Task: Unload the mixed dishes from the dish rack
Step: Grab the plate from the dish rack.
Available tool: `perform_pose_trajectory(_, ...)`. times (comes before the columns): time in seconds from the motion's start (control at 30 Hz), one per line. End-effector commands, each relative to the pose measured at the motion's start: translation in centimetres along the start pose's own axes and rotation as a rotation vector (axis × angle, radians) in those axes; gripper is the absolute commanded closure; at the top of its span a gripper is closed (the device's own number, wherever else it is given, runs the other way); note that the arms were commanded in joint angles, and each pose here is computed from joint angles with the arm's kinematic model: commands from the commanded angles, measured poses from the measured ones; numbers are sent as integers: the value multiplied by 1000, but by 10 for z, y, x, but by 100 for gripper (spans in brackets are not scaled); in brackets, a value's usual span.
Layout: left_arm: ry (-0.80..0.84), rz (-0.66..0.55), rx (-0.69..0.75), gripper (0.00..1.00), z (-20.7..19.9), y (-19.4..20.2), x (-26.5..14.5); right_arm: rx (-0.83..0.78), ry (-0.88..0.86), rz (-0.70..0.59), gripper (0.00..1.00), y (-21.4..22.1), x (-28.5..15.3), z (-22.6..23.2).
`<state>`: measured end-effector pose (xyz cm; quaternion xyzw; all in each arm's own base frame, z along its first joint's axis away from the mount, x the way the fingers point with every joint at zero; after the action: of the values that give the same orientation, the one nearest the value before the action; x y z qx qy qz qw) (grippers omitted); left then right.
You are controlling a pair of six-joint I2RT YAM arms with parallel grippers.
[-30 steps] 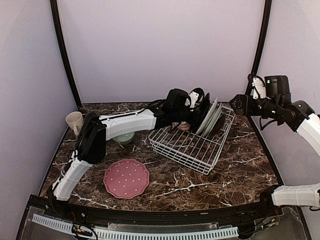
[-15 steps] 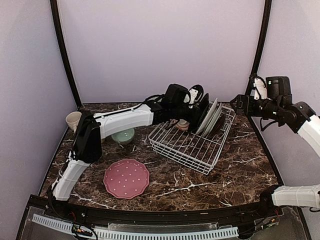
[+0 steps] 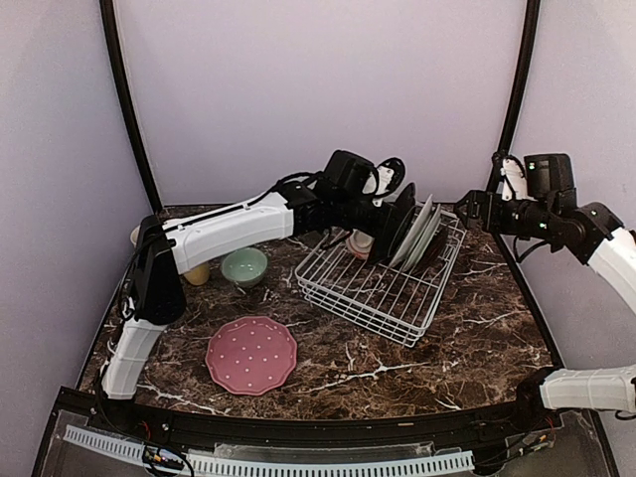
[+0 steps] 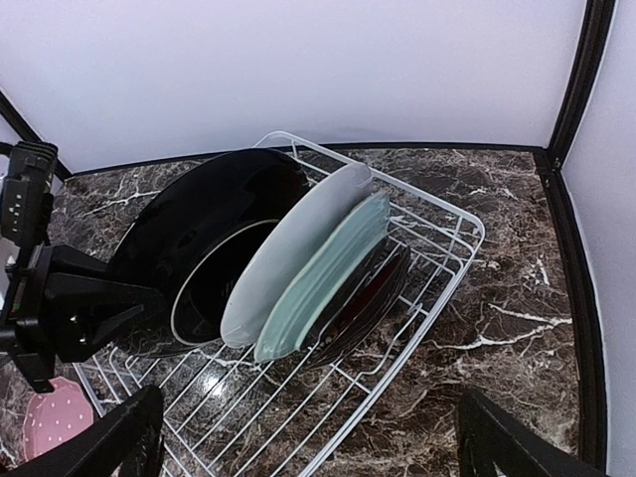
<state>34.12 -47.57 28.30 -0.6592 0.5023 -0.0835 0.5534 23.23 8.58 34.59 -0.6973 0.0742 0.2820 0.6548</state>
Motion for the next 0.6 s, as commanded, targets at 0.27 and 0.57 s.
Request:
perform_pose_trajectory(0.27, 94, -232, -54, 99, -48, -92, -125, 52, -52, -3, 1, 1, 12, 4)
perform_pose_trajectory(0.57, 94, -240, -68, 99, -53, -102, -158, 71, -64, 6, 1, 4, 15, 5)
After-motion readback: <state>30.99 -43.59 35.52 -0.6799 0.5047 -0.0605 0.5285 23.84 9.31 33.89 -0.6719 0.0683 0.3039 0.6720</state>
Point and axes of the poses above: each gripper's point midway between its finger pads, its own x axis out along the fingers, its own z axis along the line the jaws close on, y = z × x, the point moved 9 cm from there along -x, back along the fingers, and after that the axes turned 13 degrees about -x, right-handed, at the moved point
